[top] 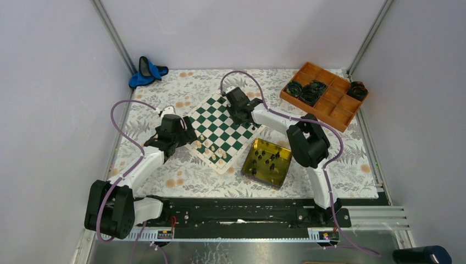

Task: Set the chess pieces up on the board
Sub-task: Adjust the chess piece on the chessboard.

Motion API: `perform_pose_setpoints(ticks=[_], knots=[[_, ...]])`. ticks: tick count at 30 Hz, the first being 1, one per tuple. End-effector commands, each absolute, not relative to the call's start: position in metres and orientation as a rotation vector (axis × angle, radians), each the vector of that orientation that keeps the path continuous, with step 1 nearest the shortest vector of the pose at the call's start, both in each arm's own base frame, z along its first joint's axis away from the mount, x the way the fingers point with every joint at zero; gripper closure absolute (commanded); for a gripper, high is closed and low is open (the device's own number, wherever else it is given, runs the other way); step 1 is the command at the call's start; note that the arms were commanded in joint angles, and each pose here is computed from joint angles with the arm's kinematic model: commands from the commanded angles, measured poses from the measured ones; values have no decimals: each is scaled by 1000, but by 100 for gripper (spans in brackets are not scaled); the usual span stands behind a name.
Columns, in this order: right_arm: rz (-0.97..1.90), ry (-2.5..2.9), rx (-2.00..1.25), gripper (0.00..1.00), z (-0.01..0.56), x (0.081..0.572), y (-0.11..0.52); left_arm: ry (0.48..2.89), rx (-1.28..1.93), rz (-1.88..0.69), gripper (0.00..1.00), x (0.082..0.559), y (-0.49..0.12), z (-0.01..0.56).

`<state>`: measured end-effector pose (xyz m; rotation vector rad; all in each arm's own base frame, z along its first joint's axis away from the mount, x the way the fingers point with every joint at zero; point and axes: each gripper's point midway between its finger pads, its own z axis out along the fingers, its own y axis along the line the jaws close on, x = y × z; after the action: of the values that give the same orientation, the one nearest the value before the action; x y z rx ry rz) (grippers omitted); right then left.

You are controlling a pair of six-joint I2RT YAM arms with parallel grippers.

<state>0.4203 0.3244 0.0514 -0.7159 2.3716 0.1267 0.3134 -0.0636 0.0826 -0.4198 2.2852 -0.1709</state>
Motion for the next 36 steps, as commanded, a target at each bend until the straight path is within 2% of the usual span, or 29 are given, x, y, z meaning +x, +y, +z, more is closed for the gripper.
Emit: perform_pose_setpoints(ticks=[1,15,36], knots=[[185,2316,-733,100,78,414,339,2226,-411,-200,1,327,-68,94],[166,2385,-750,100,43,413,339,2236,-410,-187,1,327,-67,91],[170,2407,-721,100,31,430,331,2250,-395,-184,1,329,-69,89]])
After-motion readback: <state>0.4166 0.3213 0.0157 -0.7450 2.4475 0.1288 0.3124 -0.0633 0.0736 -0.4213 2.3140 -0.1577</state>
